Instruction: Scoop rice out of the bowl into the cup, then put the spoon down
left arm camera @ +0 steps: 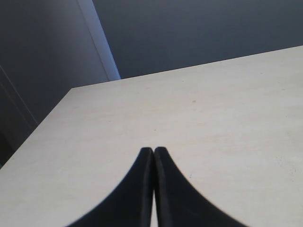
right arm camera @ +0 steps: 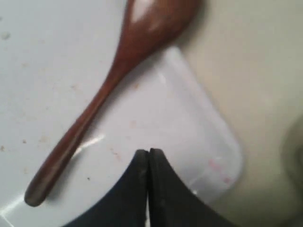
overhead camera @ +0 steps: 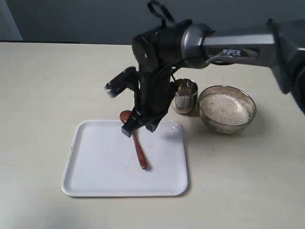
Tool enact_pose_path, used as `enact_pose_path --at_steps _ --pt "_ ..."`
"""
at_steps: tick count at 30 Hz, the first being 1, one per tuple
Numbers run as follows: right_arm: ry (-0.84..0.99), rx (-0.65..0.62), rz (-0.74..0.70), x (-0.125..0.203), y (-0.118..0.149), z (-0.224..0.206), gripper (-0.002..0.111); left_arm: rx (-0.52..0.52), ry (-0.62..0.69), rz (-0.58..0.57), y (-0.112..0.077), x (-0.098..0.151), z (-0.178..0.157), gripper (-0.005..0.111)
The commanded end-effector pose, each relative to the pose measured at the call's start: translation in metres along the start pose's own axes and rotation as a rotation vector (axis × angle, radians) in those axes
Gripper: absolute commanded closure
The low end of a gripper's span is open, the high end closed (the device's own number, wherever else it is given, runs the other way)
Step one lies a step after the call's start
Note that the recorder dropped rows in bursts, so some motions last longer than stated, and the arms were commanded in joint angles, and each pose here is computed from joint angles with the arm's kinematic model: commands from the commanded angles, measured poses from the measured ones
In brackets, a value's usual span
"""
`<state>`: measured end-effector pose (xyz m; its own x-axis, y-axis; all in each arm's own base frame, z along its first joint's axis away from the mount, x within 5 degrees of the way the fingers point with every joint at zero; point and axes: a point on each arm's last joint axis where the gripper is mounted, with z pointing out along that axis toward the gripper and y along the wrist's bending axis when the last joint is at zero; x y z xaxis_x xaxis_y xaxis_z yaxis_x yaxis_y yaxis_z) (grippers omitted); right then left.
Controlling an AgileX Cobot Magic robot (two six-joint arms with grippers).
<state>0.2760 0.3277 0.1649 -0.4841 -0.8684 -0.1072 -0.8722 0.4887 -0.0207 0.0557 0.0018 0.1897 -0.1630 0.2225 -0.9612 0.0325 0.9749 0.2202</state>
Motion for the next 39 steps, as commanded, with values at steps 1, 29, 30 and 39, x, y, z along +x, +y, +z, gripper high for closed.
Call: enact_pose_path --at_steps 1,29,30,39 --pt "-0.200 0.073 0.077 0.002 -0.005 -0.073 0.109 0.001 -0.019 -0.010 0.000 -0.002 -0.001 0.106" --pt "-1.011 -0.113 0.200 0.147 0.074 -0.137 0.109 0.001 -0.019 -0.010 0.000 -0.002 -0.001 0.106" --pt "-1.041 -0.118 0.192 0.149 0.076 -0.141 0.109 0.001 -0.019 -0.010 0.000 -0.002 -0.001 0.106" --pt "-1.078 -0.121 0.179 0.159 0.078 -0.150 0.109 0.001 -0.019 -0.010 0.000 -0.002 -0.001 0.106"
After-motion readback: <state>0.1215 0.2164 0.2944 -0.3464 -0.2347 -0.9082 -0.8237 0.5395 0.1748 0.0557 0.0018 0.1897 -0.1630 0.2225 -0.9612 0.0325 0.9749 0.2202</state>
